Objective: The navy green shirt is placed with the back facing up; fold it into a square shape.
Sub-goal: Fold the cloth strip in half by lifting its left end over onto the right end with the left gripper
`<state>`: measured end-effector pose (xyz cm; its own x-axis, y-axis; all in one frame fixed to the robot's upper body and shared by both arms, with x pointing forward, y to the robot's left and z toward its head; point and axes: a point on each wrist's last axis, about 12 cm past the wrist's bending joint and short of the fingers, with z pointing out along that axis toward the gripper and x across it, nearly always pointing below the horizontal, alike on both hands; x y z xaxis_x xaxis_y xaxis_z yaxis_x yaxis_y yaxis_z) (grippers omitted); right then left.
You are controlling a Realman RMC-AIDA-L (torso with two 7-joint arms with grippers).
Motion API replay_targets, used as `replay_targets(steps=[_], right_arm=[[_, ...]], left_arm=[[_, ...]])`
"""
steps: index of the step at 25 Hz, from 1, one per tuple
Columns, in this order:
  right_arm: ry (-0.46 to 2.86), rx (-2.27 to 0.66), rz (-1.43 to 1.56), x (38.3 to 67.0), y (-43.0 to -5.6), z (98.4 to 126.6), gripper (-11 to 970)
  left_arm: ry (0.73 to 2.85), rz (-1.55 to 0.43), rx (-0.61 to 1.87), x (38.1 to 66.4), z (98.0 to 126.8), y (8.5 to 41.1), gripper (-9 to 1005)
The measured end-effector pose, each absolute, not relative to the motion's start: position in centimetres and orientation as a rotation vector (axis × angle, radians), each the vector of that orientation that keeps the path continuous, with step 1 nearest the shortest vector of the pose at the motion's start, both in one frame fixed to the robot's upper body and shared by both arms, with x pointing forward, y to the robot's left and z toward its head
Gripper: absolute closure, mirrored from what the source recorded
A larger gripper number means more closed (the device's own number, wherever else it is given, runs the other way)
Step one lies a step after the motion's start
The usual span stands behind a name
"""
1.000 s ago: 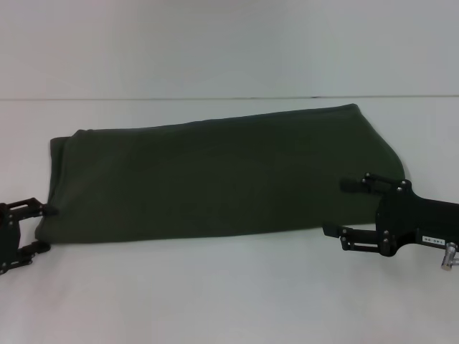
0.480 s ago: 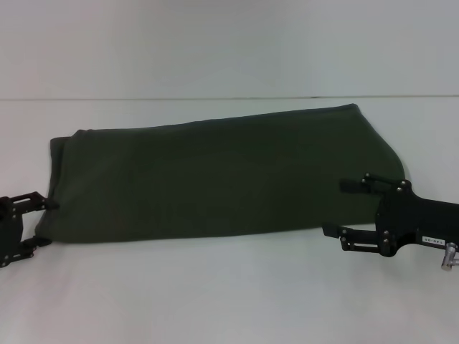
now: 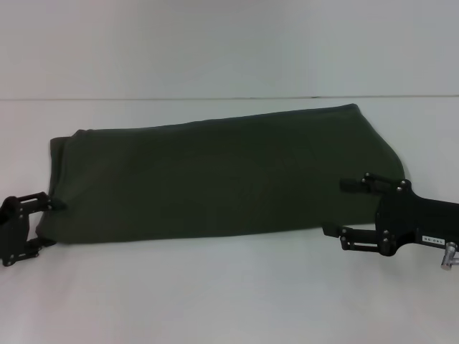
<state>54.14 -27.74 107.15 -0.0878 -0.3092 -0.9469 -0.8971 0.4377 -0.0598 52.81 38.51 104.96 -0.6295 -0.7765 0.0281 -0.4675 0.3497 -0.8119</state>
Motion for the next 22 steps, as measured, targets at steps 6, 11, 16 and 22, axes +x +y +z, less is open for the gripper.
replay_targets(steps=[6, 11, 16, 22], right_arm=[[1.634, -1.072, 0.696, 54.2, -27.7, 107.2, 83], [1.631, -1.069, 0.694, 54.2, -27.8, 107.3, 84], [1.629, -1.064, 0.689, 54.2, -27.9, 107.4, 84], [1.623, -1.058, 0.694, 54.2, -28.0, 107.4, 84]], left_arm=[[2.259, -1.174, -1.080, 53.2, 105.2, 38.4, 295], [2.298, -1.156, -1.033, 53.8, 105.6, 38.2, 296], [2.322, -1.125, -1.006, 54.3, 105.7, 38.0, 418], [2.318, -1.109, -1.015, 54.4, 105.6, 38.1, 744]])
